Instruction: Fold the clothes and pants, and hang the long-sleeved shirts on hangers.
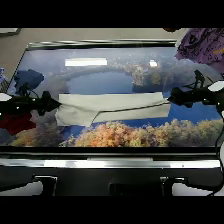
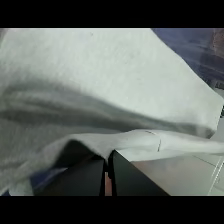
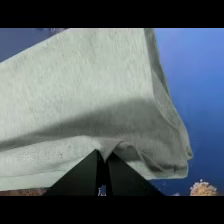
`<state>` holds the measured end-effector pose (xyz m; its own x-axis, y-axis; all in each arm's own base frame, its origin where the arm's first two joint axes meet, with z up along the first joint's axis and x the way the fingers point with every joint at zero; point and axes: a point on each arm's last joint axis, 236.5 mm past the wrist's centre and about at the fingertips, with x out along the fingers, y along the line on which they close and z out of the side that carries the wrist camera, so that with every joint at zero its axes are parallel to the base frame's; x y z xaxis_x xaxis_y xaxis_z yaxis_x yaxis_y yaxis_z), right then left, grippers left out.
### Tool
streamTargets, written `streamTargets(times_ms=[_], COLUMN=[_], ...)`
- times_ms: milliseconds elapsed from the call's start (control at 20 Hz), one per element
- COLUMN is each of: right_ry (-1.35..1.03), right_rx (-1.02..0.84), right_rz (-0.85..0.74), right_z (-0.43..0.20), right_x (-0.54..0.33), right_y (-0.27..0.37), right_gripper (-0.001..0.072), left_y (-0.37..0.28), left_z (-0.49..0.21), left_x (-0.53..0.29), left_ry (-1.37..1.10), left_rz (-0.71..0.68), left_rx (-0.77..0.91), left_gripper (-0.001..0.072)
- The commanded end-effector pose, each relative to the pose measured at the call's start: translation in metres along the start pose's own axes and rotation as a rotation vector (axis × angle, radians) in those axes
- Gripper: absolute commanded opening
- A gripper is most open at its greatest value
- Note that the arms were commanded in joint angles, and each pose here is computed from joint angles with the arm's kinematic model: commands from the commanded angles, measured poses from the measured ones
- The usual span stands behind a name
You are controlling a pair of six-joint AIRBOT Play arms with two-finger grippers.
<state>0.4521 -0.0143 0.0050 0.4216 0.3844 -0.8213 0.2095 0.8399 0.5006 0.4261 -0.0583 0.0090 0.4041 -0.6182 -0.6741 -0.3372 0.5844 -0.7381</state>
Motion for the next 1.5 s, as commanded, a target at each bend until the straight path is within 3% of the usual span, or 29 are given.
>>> streamTargets(times_ms=[0,550,600,650,700,800,850,900,950,1050,1200,1300,1450], right_ry=[-0.029,-0.016,-0.007,-0.004,-0.006,0.005,0.015,0.025,0.029,0.013,0.031,0.126,0.248], right_rx=[0.008,0.001,0.002,0.019,0.034,0.078,0.098,0.125,0.160,0.233,0.263,0.235,0.191], right_rz=[-0.003,0.012,-0.007,-0.034,-0.048,-0.074,-0.082,-0.092,-0.108,-0.129,-0.097,0.032,0.159], right_z=[0.022,0.024,0.022,0.021,0.021,0.023,0.026,0.031,0.037,0.054,0.056,0.040,0.015], right_x=[0.014,0.085,0.091,0.094,0.094,0.086,0.078,0.066,0.053,0.020,0.001,0.018,0.050], right_y=[-0.005,-0.012,-0.015,-0.021,-0.024,-0.033,-0.034,-0.036,-0.039,-0.053,-0.080,-0.071,-0.057], right_gripper=[0.0030,0.0032,0.0032,0.0032,0.0036,0.0193,0.0193,0.0197,0.0227,0.0435,0.0608,0.0675,0.0688], left_y=[-0.010,0.014,0.018,0.020,0.020,0.017,0.013,0.006,0.000,-0.008,-0.013,-0.012,-0.015], left_z=[0.039,0.073,0.073,0.076,0.080,0.087,0.092,0.097,0.103,0.116,0.127,0.123,0.114], left_x=[0.021,0.090,0.094,0.096,0.096,0.091,0.085,0.074,0.062,0.030,-0.014,-0.029,-0.033], left_ry=[-0.003,0.067,0.069,0.060,0.042,0.022,0.015,0.002,-0.012,-0.057,-0.128,-0.133,-0.111], left_rz=[-0.008,0.011,0.014,0.017,0.018,0.013,0.006,-0.002,-0.004,0.020,0.087,0.136,0.156], left_rx=[0.021,0.000,-0.006,-0.010,-0.010,-0.024,-0.016,-0.001,0.021,0.077,0.121,0.159,0.181], left_gripper=[0.0015,0.0029,0.0107,0.0250,0.0338,0.0342,0.0388,0.0507,0.0551,0.0551,0.0552,0.0551,0.0551])
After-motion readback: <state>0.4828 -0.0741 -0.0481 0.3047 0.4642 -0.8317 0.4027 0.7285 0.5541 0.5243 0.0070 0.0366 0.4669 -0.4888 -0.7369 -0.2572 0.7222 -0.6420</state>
